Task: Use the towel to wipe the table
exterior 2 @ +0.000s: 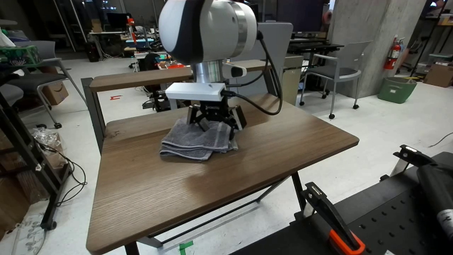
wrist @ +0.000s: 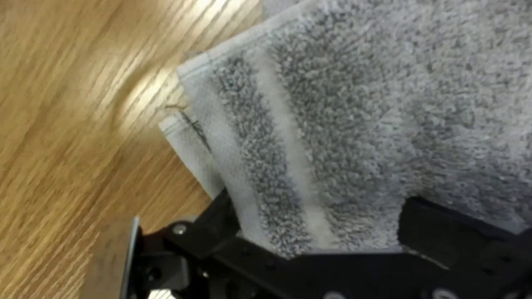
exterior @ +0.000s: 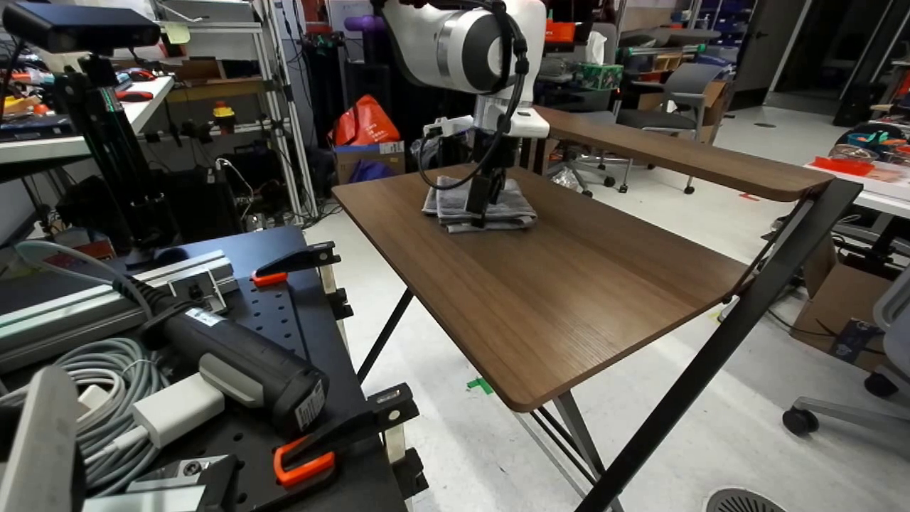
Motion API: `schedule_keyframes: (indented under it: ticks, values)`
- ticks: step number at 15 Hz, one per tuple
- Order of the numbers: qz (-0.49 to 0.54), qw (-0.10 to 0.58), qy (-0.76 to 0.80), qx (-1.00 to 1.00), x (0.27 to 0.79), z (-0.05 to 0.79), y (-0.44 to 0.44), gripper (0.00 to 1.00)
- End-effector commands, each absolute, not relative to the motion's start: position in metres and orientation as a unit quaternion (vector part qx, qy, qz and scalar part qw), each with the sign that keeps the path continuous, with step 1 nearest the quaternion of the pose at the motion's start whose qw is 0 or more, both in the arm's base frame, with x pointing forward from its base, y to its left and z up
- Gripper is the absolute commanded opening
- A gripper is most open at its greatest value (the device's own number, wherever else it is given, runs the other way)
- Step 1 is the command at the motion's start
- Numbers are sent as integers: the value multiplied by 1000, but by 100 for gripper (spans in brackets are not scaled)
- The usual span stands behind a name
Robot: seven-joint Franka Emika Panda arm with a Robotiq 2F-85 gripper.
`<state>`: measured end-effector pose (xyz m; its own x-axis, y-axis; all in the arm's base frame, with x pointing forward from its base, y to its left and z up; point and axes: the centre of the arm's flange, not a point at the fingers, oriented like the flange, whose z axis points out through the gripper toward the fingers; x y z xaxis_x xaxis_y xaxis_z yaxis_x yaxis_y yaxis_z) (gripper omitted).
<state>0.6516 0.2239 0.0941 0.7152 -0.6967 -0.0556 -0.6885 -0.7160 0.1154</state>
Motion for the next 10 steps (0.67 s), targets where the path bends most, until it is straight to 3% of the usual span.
schedule_keyframes:
  ticks: [1, 6, 7, 10]
  values:
    - [-45, 58, -341, 937, 659, 97, 247, 100]
    - [-47, 33, -294, 954, 651, 172, 257, 100]
    - [-31, 38, -320, 946, 660, 142, 260, 100]
    - [-34, 33, -303, 952, 659, 167, 263, 100]
